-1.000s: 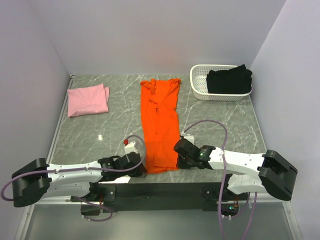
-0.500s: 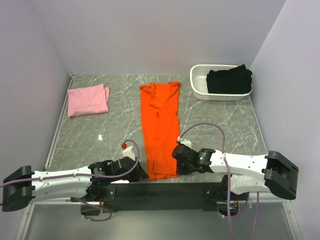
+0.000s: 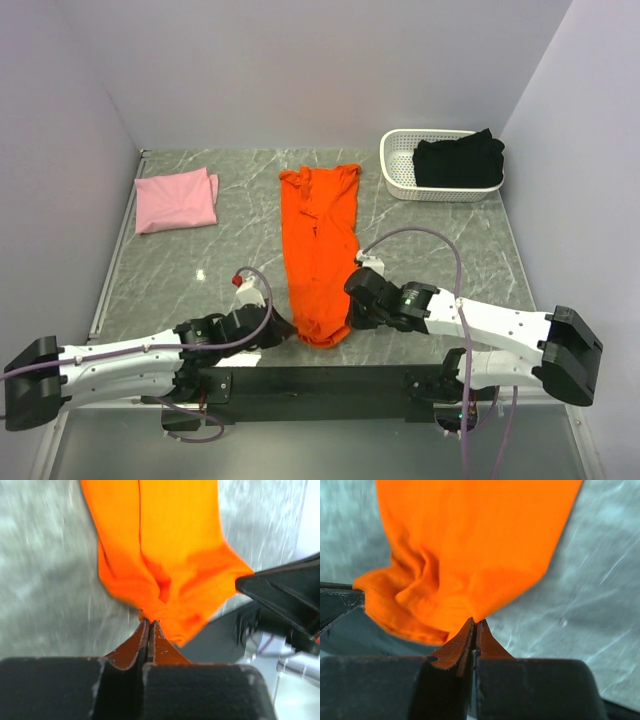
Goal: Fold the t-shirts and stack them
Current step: Fold the tshirt
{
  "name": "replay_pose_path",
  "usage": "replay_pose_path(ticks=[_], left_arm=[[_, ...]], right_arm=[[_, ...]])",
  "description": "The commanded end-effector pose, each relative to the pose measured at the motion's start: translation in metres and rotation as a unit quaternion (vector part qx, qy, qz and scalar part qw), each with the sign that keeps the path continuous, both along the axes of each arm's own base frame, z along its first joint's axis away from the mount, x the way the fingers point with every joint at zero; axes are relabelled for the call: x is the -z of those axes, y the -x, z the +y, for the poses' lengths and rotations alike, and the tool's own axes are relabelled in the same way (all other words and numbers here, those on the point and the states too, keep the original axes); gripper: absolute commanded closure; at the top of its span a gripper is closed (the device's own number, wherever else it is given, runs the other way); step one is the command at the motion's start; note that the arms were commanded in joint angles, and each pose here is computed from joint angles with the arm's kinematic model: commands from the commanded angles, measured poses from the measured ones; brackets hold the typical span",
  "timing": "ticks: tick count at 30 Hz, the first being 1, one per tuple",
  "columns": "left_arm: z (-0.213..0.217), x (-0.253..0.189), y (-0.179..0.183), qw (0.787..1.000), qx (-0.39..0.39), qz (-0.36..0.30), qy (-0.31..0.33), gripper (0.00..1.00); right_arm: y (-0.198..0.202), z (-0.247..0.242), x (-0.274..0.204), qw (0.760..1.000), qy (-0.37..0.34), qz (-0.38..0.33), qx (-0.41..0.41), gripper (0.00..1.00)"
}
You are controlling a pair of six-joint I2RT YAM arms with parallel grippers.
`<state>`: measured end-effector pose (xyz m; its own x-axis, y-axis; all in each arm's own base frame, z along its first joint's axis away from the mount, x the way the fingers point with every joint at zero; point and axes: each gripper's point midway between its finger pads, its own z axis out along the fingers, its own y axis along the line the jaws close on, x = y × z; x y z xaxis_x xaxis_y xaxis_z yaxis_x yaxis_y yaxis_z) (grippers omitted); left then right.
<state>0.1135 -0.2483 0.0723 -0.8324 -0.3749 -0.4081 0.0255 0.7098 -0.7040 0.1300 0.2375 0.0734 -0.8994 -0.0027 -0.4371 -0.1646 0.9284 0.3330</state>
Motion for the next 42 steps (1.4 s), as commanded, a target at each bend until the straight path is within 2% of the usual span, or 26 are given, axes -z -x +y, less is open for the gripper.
replay_pose_path(ticks=[1, 2, 6, 9, 18, 27, 35, 42], left_arm=[[-0.007, -0.026, -0.036, 0.998, -0.025, -0.049, 0.024, 1.0], [-0.012, -0.035, -0.042, 0.997, -0.022, -0.058, 0.042, 1.0], [-0.006, -0.036, -0.07, 0.996, -0.02, -0.082, 0.005, 1.0], [-0.004, -0.04, -0.095, 0.994, -0.024, -0.107, 0.001, 1.0], [-0.007, -0.012, -0.156, 0.992, 0.0, -0.101, -0.073, 1.0], [-0.006, -0.027, -0.216, 0.988, -0.005, -0.123, -0.093, 1.0], [-0.002, -0.012, -0.265, 0.987, -0.002, -0.102, -0.12, 1.0], [0.0, -0.013, -0.298, 0.988, -0.011, -0.104, -0.116, 1.0]], right_arm=[[-0.032, 0.006, -0.017, 0.999, -0.012, -0.044, 0.013, 1.0], [-0.035, 0.007, -0.018, 0.999, -0.013, -0.044, 0.004, 1.0], [-0.061, 0.007, -0.015, 0.999, -0.008, -0.05, 0.01, 1.0], [-0.076, 0.015, -0.012, 0.999, -0.005, -0.051, 0.0, 1.0], [-0.131, 0.012, -0.003, 0.998, 0.021, -0.052, 0.014, 1.0], [-0.183, 0.005, -0.013, 0.997, 0.033, -0.062, 0.023, 1.0], [-0.226, -0.004, -0.014, 0.997, 0.048, -0.058, 0.031, 1.0], [-0.251, -0.012, -0.005, 0.996, 0.059, -0.046, 0.039, 1.0]])
